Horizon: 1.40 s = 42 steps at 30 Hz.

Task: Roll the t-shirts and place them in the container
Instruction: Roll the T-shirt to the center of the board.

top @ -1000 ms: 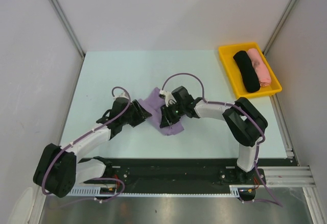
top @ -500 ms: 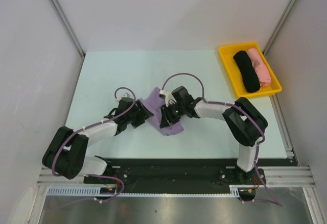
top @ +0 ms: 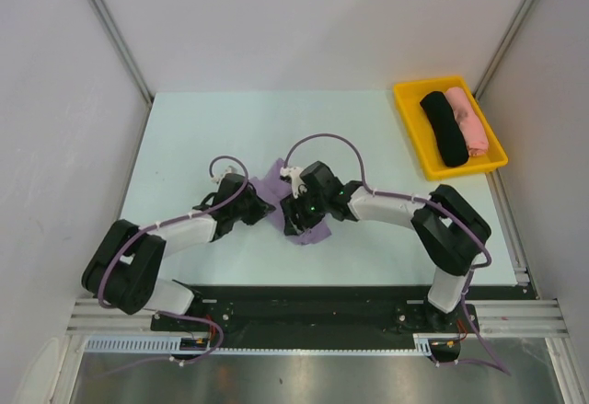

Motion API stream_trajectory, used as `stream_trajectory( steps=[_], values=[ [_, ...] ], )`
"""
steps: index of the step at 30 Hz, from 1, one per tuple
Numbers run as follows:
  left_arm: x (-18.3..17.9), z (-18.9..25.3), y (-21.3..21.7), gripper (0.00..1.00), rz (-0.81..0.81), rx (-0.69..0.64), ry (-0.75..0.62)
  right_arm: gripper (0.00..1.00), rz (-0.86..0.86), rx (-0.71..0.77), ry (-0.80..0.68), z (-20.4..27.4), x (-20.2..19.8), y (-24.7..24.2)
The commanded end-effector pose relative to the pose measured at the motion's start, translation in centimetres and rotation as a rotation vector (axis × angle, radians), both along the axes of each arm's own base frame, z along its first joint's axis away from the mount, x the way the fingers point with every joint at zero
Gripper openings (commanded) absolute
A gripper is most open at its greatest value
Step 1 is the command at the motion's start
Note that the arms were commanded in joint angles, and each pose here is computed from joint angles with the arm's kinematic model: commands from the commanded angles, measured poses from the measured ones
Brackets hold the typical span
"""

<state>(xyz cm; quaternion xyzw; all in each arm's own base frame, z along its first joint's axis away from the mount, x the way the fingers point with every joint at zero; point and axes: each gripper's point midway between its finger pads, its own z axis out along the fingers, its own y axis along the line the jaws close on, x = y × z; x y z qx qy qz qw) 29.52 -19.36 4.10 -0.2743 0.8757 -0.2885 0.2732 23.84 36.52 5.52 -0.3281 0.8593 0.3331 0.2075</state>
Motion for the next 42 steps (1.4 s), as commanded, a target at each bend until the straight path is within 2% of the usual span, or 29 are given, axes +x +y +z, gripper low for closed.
stream_trajectory(
  steps=[1, 5, 7, 10, 16, 24, 27, 28, 30, 33, 34, 36, 37, 40, 42],
  values=[
    [-3.0, -0.5, 1.6, 0.0, 0.011, 0.072, 0.091, 0.69, -0.068, -0.168, -0.258, 2.2, 0.0, -1.3],
    [-5.2, 0.1, 2.5, 0.0, 0.002, 0.077, 0.115, 0.79, -0.12, -0.271, -0.515, 4.4, -1.0, -0.6],
    [-5.8, 0.3, 2.7, 0.0, -0.004, 0.075, 0.121, 0.81, -0.117, -0.3, -0.615, 4.9, -2.4, 0.3],
    [-6.7, 0.5, 2.9, 0.0, -0.008, 0.073, 0.137, 0.83, -0.1, -0.305, -0.703, 5.1, -4.3, 1.8],
    [-7.3, 0.6, 2.7, 0.0, -0.022, 0.058, 0.167, 0.85, -0.112, -0.33, -0.8, 4.5, -6.3, 3.4],
    [-7.2, 0.9, 2.5, 0.0, -0.035, 0.064, 0.175, 0.84, -0.064, -0.43, -0.838, 0.4, -6.9, 4.1],
    [-7.3, 0.9, 2.4, 0.0, -0.04, 0.058, 0.176, 0.72, -0.097, -0.471, -0.861, 0.0, -6.3, 3.6],
    [-7.3, 0.9, 2.3, 0.01, -0.044, 0.051, 0.172, 0.6, -0.103, -0.472, -0.859, 0.0, -6.1, 3.6],
    [-7.3, 1.1, 2.2, 0.03, -0.049, 0.049, 0.166, 0.49, -0.098, -0.467, -0.829, -0.2, -5.9, 3.5],
    [-6.9, 1.9, 2.0, 0.13, -0.059, 0.038, 0.137, 0.34, -0.097, -0.439, -0.754, -0.3, -5.6, 3.3],
    [-6.7, 2.1, 2.1, 0.21, -0.058, 0.035, 0.127, 0.31, -0.1, -0.407, -0.729, 0.3, -5.6, 3.4],
    [-6.2, 3.0, 2.2, 0.38, -0.056, 0.026, 0.1, 0.3, -0.069, -0.352, -0.652, 0.3, -5.7, 3.5],
    [-5.9, 3.3, 2.5, 0.52, -0.05, 0.029, 0.088, 0.31, -0.068, -0.313, -0.62, 1.0, -5.7, 3.6],
    [-4.9, 5.0, 2.9, 0.66, -0.035, 0.021, 0.022, 0.3, -0.034, -0.231, -0.48, 0.8, -5.6, 3.4],
    [-4.3, 6.4, 3.3, 0.7, -0.021, 0.013, -0.023, 0.3, -0.022, -0.167, -0.383, 1.0, -5.4, 3.1]
  ],
)
